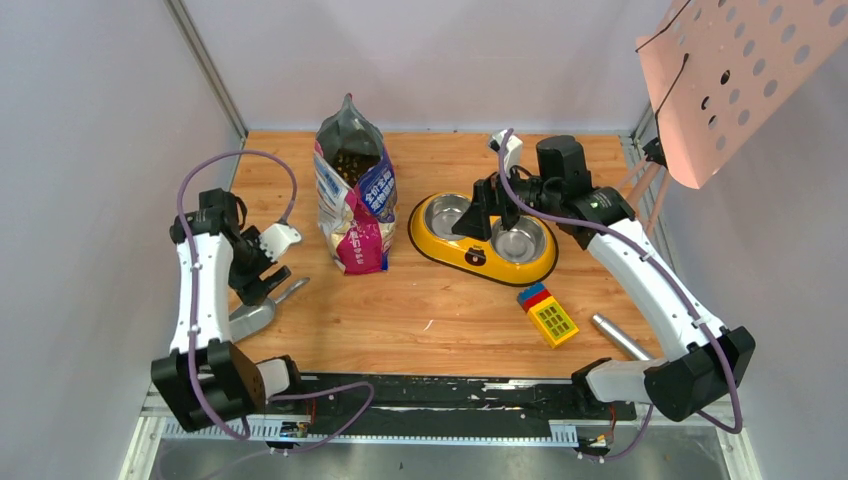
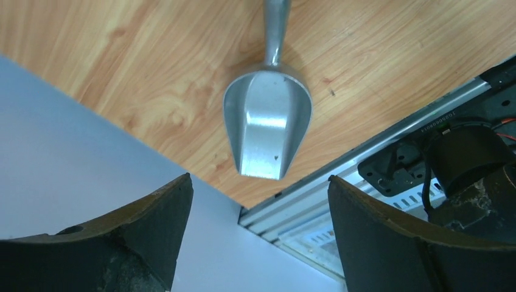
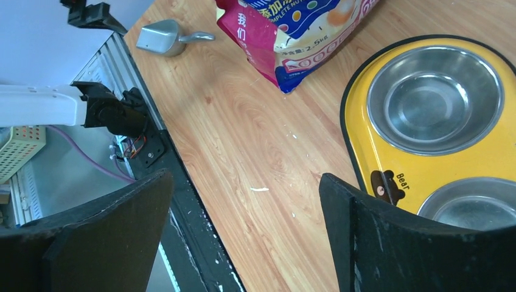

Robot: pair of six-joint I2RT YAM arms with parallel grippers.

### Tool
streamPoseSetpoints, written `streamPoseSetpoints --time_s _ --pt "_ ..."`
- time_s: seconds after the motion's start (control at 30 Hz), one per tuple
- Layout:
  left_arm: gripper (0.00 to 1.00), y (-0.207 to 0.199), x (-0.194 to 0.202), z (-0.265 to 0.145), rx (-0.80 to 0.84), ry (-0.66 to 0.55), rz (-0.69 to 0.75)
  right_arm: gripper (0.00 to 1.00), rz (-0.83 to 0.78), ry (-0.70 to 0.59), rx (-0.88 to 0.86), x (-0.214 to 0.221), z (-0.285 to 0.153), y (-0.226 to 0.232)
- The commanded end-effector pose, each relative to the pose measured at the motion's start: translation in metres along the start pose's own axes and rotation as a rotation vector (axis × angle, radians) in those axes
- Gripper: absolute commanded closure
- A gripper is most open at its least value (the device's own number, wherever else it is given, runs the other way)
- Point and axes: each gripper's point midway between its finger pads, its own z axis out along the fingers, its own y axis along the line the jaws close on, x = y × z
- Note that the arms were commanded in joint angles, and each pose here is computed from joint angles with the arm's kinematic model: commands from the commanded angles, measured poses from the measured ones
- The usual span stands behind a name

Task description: Serve the pet food

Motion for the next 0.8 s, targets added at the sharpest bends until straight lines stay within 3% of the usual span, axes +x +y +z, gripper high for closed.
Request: streamPoseSetpoints --time_s 0.0,0.1,0.2,0.47,0.77 --pt "0.18 0.019 0.0 0.031 0.099 -0.045 0.054 0.09 0.043 0.008 -0.025 0.004 0.001 0.003" --pt "0.27 0.036 0.009 0.043 0.118 -0.068 0.013 0.1 0.053 0.022 -0.016 0.009 0.004 0.0" --pt "0.29 0.053 0.02 0.057 0.103 -0.058 -0.004 0.1 0.061 0.043 -0.013 0.011 0.007 -0.004" --pt "0.37 0.051 0.034 0.085 0.169 -0.028 0.081 0.12 0.063 0.056 -0.003 0.011 0.011 -0.008" --pt "0.48 0.045 0.039 0.121 0.248 -0.015 0.035 0.12 0.057 0.059 0.029 0.015 0.008 -0.013"
